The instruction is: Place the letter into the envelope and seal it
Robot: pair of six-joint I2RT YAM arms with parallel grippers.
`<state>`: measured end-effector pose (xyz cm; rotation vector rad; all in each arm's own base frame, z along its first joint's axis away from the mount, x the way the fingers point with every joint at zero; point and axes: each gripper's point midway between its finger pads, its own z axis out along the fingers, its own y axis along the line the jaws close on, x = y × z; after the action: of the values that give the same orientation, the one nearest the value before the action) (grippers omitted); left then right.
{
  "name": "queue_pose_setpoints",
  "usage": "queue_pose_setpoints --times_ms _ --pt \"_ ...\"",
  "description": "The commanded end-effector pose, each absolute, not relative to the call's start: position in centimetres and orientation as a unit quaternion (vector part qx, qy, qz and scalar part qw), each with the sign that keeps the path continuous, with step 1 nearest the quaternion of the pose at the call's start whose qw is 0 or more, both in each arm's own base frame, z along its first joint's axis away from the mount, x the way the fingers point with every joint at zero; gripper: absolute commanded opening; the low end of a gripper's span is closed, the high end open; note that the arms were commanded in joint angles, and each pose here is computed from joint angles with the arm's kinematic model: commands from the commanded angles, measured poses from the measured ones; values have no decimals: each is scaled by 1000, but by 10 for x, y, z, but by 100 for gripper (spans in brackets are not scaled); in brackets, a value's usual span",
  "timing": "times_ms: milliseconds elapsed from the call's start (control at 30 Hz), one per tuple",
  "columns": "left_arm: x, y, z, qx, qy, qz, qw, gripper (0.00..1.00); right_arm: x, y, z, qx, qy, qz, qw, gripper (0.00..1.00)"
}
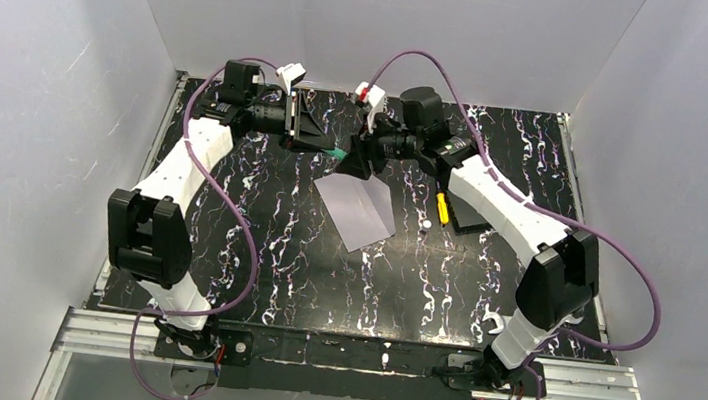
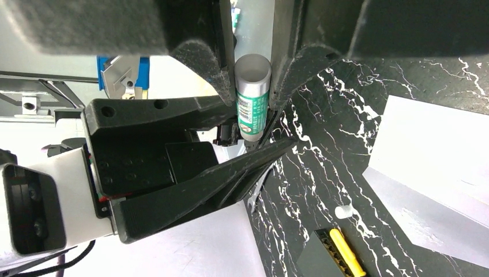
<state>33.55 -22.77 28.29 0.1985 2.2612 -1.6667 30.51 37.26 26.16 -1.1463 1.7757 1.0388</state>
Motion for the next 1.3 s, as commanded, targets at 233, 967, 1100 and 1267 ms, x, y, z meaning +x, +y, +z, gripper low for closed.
queue_pose_setpoints --times_ms 233,967,1100,1267 --pt "321 -228 318 101 777 -591 189 19 317 391 301 -408 672 434 441 19" --pt "355 -252 315 43 764 -533 360 16 324 407 355 -179 639 601 446 22" --pt "356 -253 316 60 762 -525 375 0 319 406 356 -184 640 602 440 44" --pt "355 -252 321 115 754 -510 398 0 315 389 345 -211 663 568 440 83"
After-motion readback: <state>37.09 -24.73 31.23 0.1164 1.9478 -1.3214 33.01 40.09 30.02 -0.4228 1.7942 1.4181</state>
